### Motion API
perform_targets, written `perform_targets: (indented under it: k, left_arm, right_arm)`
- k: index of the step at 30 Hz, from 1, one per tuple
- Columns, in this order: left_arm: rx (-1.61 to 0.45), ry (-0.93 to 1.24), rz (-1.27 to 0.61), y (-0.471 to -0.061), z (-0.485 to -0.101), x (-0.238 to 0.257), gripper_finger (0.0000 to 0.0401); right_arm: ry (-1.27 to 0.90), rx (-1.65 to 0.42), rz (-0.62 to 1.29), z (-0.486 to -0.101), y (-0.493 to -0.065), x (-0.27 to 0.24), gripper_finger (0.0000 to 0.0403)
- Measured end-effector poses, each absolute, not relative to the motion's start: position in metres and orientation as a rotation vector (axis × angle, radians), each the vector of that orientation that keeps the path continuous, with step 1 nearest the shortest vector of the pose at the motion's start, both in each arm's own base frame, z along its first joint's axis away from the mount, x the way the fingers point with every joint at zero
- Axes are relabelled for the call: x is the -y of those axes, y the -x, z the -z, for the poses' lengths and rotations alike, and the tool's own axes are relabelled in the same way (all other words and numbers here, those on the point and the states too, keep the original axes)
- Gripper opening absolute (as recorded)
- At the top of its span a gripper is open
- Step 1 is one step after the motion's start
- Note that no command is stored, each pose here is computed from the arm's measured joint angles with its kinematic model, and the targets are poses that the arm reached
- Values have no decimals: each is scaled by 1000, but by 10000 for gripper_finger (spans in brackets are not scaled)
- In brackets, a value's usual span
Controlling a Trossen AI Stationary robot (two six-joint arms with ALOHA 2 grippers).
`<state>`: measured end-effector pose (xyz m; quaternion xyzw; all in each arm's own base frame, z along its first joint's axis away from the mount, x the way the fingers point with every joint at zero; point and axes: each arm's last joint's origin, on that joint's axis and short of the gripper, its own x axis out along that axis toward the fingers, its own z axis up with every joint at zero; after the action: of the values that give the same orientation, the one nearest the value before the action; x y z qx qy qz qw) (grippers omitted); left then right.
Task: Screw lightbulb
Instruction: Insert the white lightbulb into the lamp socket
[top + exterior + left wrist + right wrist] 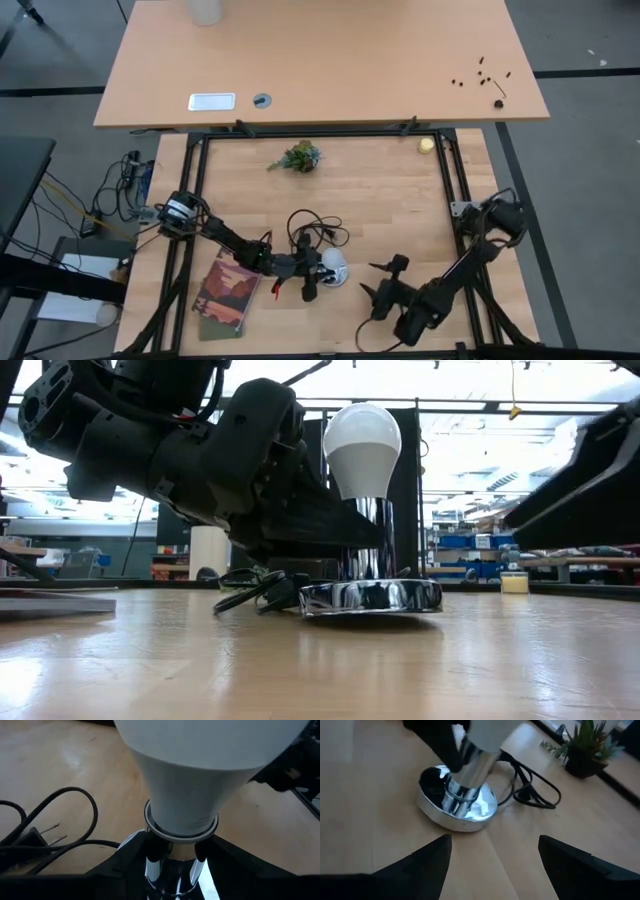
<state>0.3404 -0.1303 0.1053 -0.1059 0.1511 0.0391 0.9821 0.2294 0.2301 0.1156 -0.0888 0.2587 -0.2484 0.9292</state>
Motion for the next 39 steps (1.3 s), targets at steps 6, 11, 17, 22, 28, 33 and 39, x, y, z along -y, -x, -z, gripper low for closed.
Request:
perform_targets:
  k: [6,11,17,22,28,33,39]
  left_arm:
    - [-295,211,-61,-341,-107,131,188]
    - [-300,186,-56,-340,-106,131,188]
    - [-312,170,-84,-340,-105,130,188]
    - [-312,168,-91,-340,-104,130,188]
    - [-312,168,-93,-340,-104,130,188]
    - [-314,169,-91,-340,-104,130,188]
    - [-316,148,-81,-340,-104,130,188]
  right_arm:
    - [34,-398,353,-118,-217,-203,308]
    - [-96,-226,119,-122,-226,-170,308]
    - [-41,-189,59,-127,-252,-143,308]
    - [0,-208,21,-132,-274,-131,308]
    - [-9,-226,-31,-131,-279,-122,308]
    - [3,-233,-92,-134,-287,-117,308]
    - [5,-222,-162,-139,-298,-105,308]
